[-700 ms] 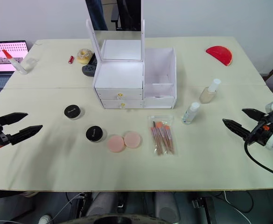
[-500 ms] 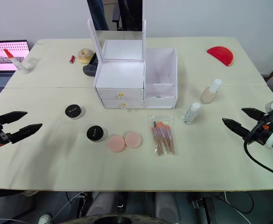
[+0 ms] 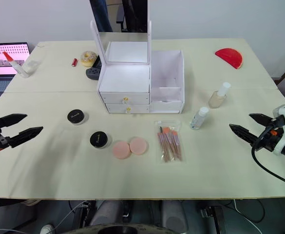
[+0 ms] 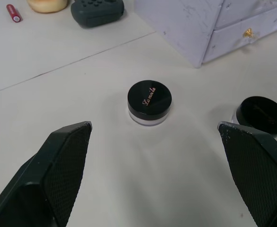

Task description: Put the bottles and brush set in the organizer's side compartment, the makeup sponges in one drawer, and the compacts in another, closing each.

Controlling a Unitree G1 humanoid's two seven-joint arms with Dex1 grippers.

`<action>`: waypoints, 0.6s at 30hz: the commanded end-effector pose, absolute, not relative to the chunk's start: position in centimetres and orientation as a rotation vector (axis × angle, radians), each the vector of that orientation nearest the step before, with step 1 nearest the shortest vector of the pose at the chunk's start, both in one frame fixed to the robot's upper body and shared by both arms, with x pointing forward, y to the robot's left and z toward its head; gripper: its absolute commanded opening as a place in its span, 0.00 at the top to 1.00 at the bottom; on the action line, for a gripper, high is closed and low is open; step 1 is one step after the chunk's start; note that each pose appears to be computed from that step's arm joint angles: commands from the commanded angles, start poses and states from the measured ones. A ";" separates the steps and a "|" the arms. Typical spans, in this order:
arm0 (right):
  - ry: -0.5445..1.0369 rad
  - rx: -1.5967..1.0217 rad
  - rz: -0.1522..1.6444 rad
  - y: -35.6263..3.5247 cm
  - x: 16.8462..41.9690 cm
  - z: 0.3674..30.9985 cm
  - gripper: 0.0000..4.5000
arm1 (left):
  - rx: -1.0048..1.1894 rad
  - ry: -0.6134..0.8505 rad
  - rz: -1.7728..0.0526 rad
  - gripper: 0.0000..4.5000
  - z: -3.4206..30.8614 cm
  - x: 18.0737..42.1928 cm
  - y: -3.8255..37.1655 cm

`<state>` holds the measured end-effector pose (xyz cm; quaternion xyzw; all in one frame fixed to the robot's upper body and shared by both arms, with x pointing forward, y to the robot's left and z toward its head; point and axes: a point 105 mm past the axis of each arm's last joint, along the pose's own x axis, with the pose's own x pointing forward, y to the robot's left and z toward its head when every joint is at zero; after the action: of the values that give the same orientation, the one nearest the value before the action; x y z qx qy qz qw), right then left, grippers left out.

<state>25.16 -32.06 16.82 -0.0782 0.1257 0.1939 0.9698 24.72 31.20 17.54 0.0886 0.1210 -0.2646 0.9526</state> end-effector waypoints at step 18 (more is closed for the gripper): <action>0.147 -0.107 -0.036 -30.5 34.6 19.9 0.02 | 0.087 0.126 -1.086 0.00 21.2 23.7 13.9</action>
<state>34.03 -29.86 19.26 -0.0437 0.0856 0.0040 0.9954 24.11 14.82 20.85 0.0338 0.0656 -0.5048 0.8601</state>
